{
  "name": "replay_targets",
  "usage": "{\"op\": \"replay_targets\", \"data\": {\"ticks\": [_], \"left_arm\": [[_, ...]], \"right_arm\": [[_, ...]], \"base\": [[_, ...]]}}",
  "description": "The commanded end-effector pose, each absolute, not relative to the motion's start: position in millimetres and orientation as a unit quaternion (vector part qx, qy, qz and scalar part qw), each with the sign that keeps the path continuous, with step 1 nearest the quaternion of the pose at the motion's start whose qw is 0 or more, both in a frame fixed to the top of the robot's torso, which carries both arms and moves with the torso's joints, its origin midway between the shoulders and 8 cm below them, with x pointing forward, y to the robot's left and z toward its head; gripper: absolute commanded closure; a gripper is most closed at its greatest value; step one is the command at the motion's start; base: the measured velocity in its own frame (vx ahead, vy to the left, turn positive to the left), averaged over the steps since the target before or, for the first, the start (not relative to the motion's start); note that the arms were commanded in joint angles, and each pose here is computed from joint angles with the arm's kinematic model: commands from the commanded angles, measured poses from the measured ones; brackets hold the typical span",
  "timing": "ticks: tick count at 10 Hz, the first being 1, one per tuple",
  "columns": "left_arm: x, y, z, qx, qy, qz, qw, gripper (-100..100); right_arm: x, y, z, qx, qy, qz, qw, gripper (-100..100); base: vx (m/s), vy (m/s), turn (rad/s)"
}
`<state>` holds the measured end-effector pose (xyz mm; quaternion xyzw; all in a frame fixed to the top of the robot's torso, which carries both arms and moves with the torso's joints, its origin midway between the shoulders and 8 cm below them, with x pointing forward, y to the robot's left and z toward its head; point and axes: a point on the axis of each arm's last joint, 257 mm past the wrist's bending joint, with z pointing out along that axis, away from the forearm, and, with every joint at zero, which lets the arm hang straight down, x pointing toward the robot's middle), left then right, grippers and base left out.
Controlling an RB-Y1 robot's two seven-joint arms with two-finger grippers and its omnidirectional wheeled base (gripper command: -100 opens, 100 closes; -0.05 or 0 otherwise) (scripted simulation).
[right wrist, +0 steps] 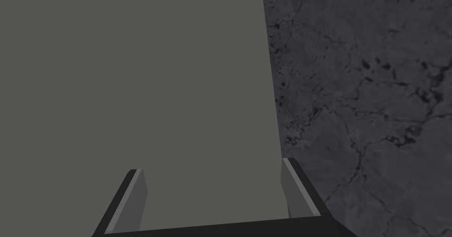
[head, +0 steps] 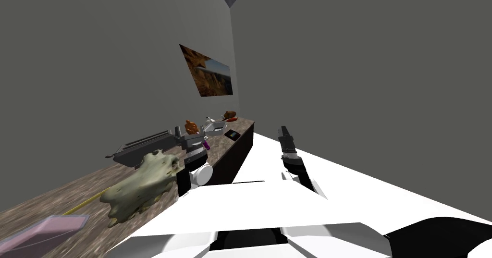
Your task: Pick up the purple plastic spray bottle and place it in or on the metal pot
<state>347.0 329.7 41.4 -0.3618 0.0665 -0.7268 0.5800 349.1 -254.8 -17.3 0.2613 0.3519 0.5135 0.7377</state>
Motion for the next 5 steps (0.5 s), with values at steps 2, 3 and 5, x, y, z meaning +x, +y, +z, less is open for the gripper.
{"op": "replay_targets", "data": {"ticks": [2,3,5], "left_arm": [[347.7,338.2,37.0,-0.376,0.045,-0.732,0.566,-100],[347.5,343.4,36.4,-0.381,0.027,-0.734,0.561,-100],[348.7,351.6,32.6,-0.393,0.004,-0.737,0.55,-100]], "right_arm": [[349.2,-254.7,-17.3,0.261,0.352,0.514,0.738,0],[349.2,-254.7,-17.2,0.261,0.352,0.514,0.738,0],[349.2,-254.7,-17.3,0.261,0.352,0.514,0.738,0]], "base": [[0.026,-0.035,0.015],[0.023,-0.038,0.11],[0.035,-0.034,0.071]]}}
